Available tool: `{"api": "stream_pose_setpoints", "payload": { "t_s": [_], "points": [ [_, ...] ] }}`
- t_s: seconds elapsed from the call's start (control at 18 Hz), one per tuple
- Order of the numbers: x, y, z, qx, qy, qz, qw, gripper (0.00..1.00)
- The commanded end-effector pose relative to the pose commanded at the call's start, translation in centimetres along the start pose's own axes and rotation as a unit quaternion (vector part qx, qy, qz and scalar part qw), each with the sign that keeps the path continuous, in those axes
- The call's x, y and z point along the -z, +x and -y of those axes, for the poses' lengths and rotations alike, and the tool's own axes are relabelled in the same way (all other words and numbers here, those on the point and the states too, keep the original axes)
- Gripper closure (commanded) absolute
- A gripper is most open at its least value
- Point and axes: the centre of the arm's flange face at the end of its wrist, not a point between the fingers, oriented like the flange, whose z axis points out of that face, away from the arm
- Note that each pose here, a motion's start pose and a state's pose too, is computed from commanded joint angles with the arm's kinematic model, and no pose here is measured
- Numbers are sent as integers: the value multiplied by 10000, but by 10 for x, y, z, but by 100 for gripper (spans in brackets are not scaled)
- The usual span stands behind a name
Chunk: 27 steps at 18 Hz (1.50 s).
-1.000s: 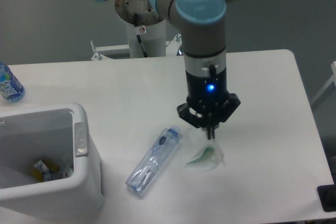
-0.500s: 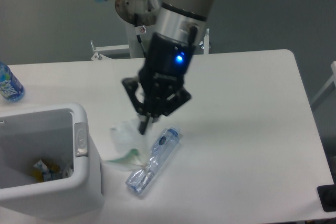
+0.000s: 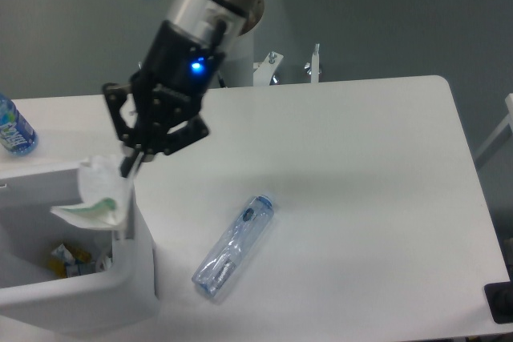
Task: Place the trash in the trash can
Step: 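Carry the wrapper over the white bin and release it, then move the open gripper over the clear plastic bottle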
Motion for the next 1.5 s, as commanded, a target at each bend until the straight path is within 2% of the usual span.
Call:
{"api": "stream_pose_setpoints", "payload": {
  "t_s": [0.06, 0.11, 0.17, 0.22, 0.28, 0.67, 0.89, 1.0, 1.11, 1.17, 1.28, 1.39, 1.5],
  "points": [
    [-5, 4, 0, -35, -33, -25, 10000, 78],
    [-6, 3, 2, -76, -5, -27, 10000, 48],
    [-7, 3, 4, -135, 52, -29, 9999, 27],
    [-6, 4, 6, -194, 126, -25, 9997, 10],
    [-5, 4, 7, -212, 155, -19, 9997, 0],
    [6, -9, 13, -127, 260, 67, 9996, 0],
    [66, -70, 39, 259, 776, 427, 9957, 0],
    [78, -93, 42, 355, 869, 537, 9941, 0],
    [86, -108, 47, 214, 947, 703, 9928, 0],
    [92, -119, 47, 98, 958, 915, 9911, 0],
    [86, -141, 45, -486, 744, 1434, 9857, 0],
    [66, -174, 44, -750, 411, 1784, 9802, 0],
    [46, -202, 41, -1076, 78, 1954, 9748, 0]
  ]
}}
